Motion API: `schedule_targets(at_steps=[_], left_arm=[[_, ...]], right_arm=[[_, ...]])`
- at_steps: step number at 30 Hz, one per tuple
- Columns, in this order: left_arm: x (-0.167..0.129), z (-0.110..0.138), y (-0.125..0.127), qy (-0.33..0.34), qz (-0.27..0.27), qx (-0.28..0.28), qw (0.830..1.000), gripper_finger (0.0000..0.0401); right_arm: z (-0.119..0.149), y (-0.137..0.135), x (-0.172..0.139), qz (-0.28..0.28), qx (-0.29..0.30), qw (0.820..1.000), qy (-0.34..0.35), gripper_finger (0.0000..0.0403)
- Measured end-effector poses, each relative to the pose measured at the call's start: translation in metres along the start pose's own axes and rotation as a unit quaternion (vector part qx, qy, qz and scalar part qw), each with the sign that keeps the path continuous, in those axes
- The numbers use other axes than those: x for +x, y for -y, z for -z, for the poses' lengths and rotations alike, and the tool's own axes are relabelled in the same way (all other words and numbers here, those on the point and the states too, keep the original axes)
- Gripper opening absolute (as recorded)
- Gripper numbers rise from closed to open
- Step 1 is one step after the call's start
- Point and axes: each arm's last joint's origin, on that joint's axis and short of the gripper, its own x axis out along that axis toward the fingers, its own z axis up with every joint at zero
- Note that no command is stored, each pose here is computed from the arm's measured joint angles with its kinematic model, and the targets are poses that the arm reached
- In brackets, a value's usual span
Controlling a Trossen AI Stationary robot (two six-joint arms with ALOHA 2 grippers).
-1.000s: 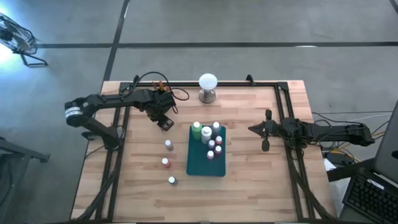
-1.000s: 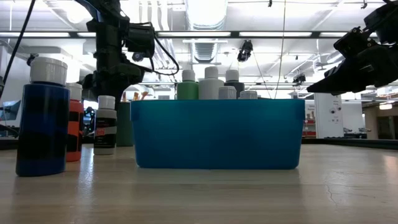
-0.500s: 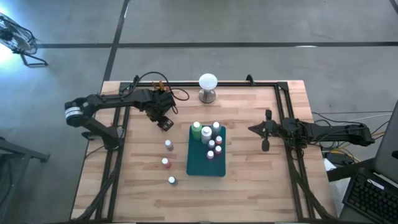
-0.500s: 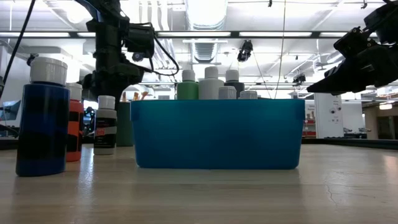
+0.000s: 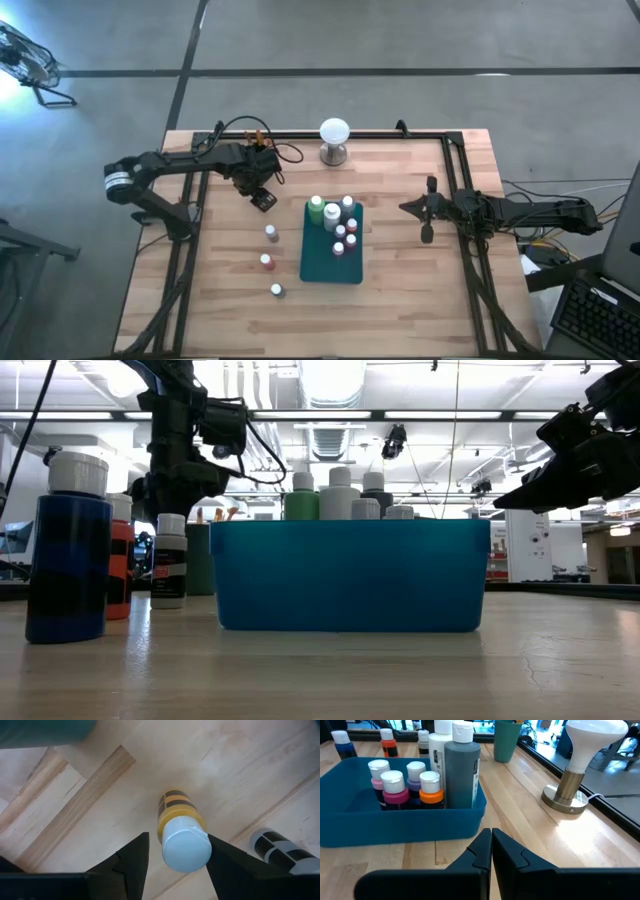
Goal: Pick & Place Paint Supplies
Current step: Put the yellow paint bottle into the blue bin
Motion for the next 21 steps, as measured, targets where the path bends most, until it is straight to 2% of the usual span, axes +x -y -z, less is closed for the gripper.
schedule_targets(at_steps=[21], left_arm=[[-0.0002,-0.0034,0.0016,0.016,0.011,-0.016,1.000,0.0188]], right_arm=[[0.0000,0.0000,0.0000,0.000,-0.004,1.000,0.000,0.0008]])
